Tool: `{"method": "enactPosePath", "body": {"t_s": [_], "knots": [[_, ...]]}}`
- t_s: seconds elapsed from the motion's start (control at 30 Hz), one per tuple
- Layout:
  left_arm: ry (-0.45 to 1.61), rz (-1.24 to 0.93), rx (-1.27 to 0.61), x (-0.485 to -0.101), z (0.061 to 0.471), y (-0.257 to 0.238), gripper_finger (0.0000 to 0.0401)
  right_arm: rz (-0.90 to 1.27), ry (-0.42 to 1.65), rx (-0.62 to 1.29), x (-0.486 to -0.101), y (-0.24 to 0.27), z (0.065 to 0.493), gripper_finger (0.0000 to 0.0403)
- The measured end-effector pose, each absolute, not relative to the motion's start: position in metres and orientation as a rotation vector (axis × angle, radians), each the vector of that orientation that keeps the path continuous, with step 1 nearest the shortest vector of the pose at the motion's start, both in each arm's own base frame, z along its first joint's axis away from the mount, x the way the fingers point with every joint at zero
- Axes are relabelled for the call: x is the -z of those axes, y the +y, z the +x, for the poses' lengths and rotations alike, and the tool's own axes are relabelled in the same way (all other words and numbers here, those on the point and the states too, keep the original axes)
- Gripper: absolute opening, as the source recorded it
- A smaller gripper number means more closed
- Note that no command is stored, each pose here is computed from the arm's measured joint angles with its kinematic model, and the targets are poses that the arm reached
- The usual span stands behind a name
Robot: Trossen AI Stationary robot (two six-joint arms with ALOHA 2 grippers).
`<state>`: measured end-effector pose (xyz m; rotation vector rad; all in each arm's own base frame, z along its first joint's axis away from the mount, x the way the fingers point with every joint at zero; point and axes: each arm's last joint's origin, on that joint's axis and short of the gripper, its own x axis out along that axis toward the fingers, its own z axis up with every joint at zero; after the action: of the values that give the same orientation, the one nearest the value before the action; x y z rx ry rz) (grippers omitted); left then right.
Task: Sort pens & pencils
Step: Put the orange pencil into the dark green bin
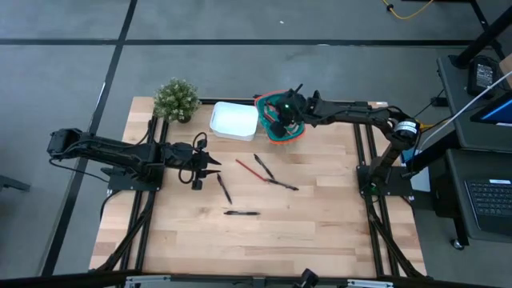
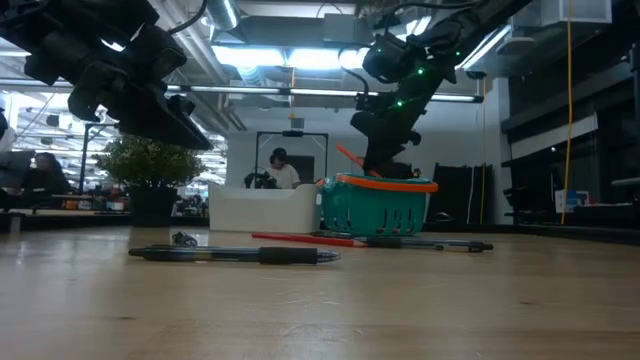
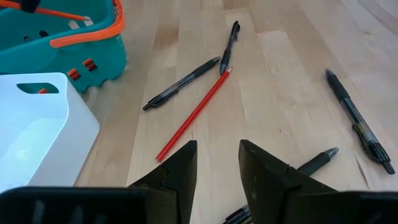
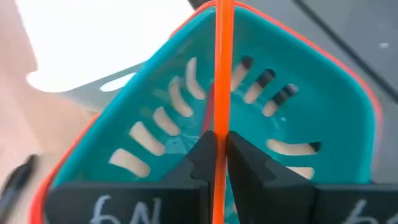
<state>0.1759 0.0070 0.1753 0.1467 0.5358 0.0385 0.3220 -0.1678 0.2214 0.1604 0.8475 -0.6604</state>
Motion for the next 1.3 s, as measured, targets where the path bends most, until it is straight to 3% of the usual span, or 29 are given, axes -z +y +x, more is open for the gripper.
{"method": "enactPosePath", "body": {"t_s": [0.37, 0.87, 1.3], "knots": [[0.532, 0.137, -0.041, -0.176, 0.176, 0.007, 0.0112, 0.285, 0.884, 0.568, -0.219, -0.182, 0.31, 0.0037], [0.52, 0.136, -0.043, -0.177, 0.177, 0.007, 0.0112, 0.335, 0.94, 0.518, -0.255, -0.193, 0.307, 0.0037], [0.468, 0.141, -0.045, -0.181, 0.179, 0.007, 0.0112, 0.364, 1.053, 0.481, -0.227, -0.203, 0.312, 0.0037]]}}
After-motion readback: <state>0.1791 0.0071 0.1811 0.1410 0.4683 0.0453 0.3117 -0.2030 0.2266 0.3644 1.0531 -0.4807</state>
